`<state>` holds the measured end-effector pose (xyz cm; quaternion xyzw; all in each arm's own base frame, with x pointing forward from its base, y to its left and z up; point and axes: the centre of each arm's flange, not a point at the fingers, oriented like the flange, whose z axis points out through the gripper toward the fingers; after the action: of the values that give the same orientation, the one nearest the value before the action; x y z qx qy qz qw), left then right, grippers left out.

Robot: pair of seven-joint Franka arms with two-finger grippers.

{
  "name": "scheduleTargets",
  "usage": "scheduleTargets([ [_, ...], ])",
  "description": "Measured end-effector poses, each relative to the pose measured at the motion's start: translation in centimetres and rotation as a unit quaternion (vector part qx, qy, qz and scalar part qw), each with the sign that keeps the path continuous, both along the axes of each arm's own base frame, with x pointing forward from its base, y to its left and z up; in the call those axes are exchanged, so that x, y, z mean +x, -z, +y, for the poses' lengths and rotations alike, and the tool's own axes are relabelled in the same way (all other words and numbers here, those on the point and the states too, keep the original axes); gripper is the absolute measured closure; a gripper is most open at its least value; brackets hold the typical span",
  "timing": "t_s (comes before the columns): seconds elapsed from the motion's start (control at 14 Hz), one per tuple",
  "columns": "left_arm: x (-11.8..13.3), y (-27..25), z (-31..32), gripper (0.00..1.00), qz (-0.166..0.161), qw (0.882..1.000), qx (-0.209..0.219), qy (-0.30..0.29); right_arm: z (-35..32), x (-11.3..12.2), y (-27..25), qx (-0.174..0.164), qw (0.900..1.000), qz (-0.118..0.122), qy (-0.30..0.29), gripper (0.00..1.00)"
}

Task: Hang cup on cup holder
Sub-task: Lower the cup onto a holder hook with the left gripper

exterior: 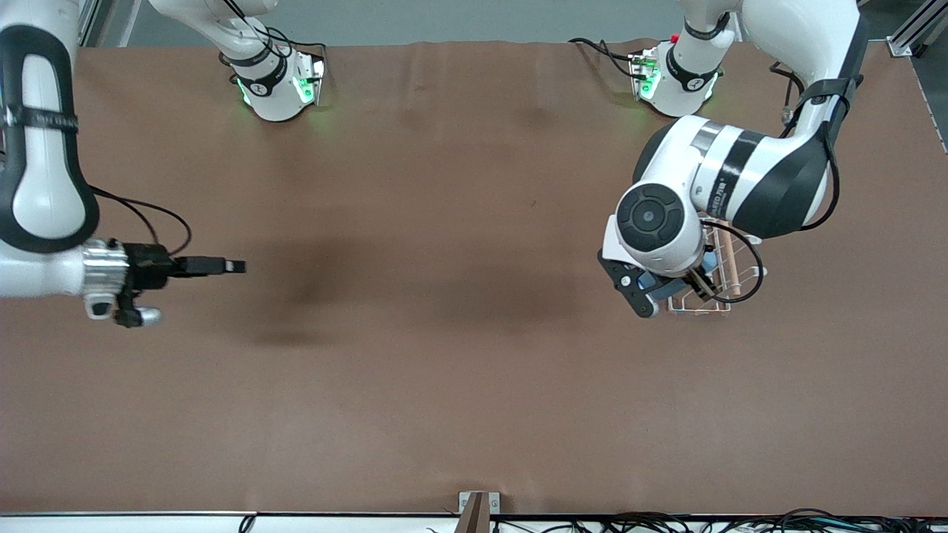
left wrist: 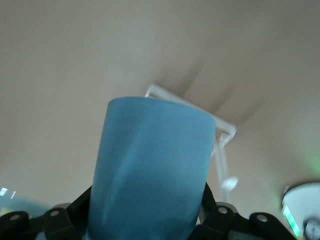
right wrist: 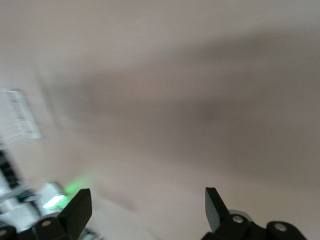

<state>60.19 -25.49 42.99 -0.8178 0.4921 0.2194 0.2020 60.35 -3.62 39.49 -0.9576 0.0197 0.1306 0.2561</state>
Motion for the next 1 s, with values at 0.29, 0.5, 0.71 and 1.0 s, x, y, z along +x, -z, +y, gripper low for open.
scheduleTargets([
  [0.29,-0.5,2.6,1.9,0.20,0.037,0.993,0.094,0.060,-3.9,-0.8,-12.1,-0.175,0.983,-0.047,-0.033,0.00],
  [0.5,-1.2,5.3,2.7,0.20,0.064,0.982,0.147,0.098,-4.6,-1.3,-21.4,-0.213,0.973,-0.090,-0.024,0.00],
  [0.71,-1.9,7.1,3.3,0.20,0.091,0.971,0.181,0.125,-4.6,-2.7,-26.5,-0.225,0.969,-0.097,-0.028,0.00],
  [1.0,-2.6,9.7,3.6,0.20,0.111,0.961,0.209,0.143,-3.9,-4.5,-30.2,-0.252,0.963,-0.099,-0.005,0.00],
])
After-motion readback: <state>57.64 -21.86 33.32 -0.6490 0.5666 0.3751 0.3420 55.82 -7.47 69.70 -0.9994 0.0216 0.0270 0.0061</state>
